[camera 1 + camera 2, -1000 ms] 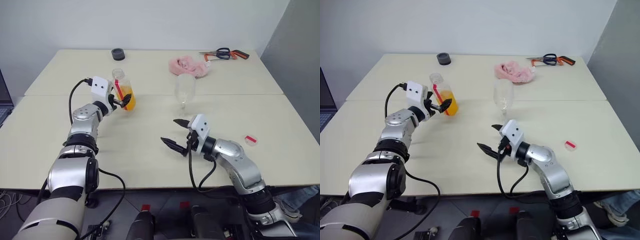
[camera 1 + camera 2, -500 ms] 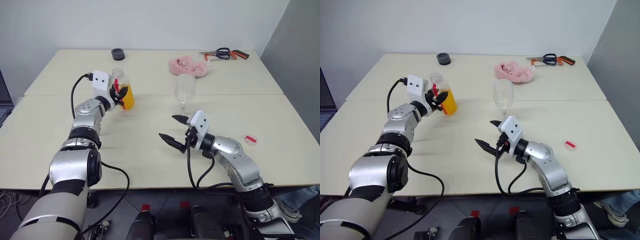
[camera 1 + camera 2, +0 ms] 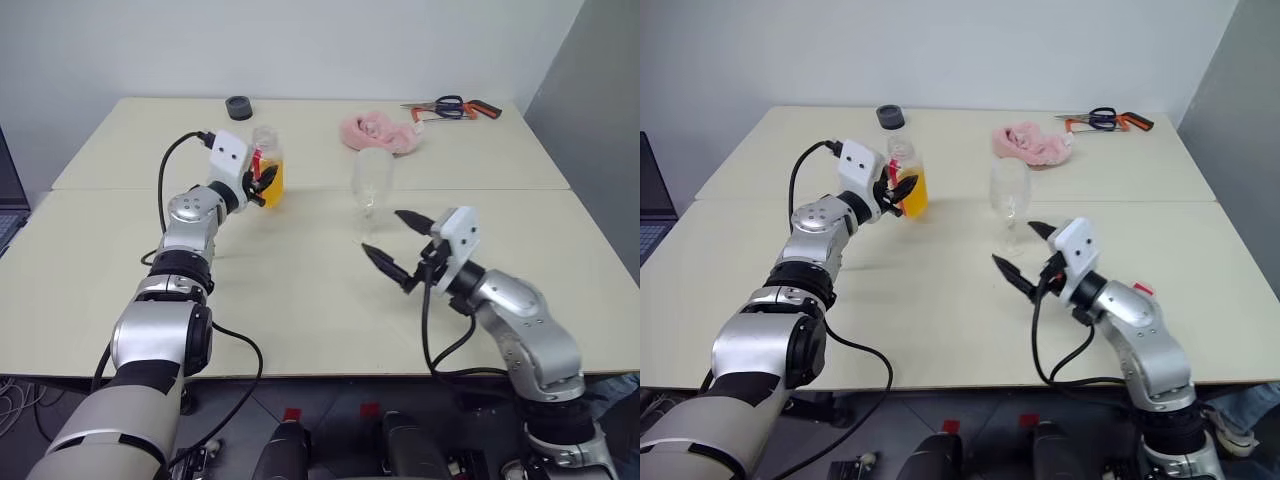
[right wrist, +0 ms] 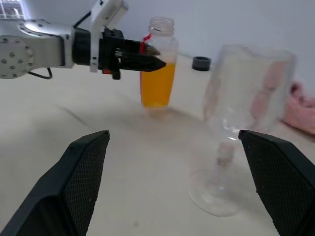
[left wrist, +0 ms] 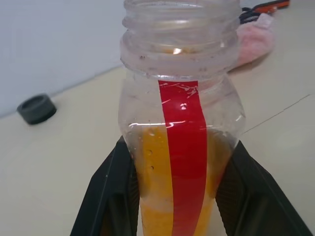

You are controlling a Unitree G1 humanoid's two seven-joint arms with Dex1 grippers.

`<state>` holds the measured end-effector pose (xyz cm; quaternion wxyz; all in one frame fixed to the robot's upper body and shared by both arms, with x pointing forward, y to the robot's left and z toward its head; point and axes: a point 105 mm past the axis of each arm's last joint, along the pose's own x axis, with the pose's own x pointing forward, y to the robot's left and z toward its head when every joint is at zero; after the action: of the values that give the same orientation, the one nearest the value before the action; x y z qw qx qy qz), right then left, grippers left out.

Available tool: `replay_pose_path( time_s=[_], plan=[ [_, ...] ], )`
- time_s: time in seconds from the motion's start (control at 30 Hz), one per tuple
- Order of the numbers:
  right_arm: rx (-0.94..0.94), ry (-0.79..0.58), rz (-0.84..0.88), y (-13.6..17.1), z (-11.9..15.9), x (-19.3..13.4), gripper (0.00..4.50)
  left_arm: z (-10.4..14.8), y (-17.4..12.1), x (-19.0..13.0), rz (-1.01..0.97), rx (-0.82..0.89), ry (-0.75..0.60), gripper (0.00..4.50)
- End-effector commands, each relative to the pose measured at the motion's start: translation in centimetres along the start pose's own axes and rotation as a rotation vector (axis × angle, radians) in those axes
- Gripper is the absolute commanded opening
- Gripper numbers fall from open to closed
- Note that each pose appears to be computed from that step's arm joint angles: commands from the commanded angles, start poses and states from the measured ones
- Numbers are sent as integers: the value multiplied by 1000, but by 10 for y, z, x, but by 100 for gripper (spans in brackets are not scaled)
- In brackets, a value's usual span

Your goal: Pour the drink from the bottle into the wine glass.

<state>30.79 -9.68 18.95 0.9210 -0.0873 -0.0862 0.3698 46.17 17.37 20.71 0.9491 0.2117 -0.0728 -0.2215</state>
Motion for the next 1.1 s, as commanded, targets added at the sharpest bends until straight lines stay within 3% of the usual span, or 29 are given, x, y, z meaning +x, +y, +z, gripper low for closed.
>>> replay_pose_path(
  time_s=[0.03, 0.33, 0.57, 0.67, 1.1],
  plan=[
    [-37, -51, -36, -9, 18, -5, 450, 45, -3, 9, -34, 150, -120, 165],
    [-61, -48, -118, -33, 23, -1, 450, 85, -28, 28, -116, 307, -191, 165],
    [-81, -45, -123, -34, 23, 0, 450, 98, -49, 37, -274, 113, -197, 165],
    [-88, -42, -125, -34, 23, -1, 450, 102, -51, 38, -295, 131, -193, 165],
    [-81, -33, -168, -39, 22, 4, 450, 113, -52, 41, -198, 557, -230, 165]
  ],
)
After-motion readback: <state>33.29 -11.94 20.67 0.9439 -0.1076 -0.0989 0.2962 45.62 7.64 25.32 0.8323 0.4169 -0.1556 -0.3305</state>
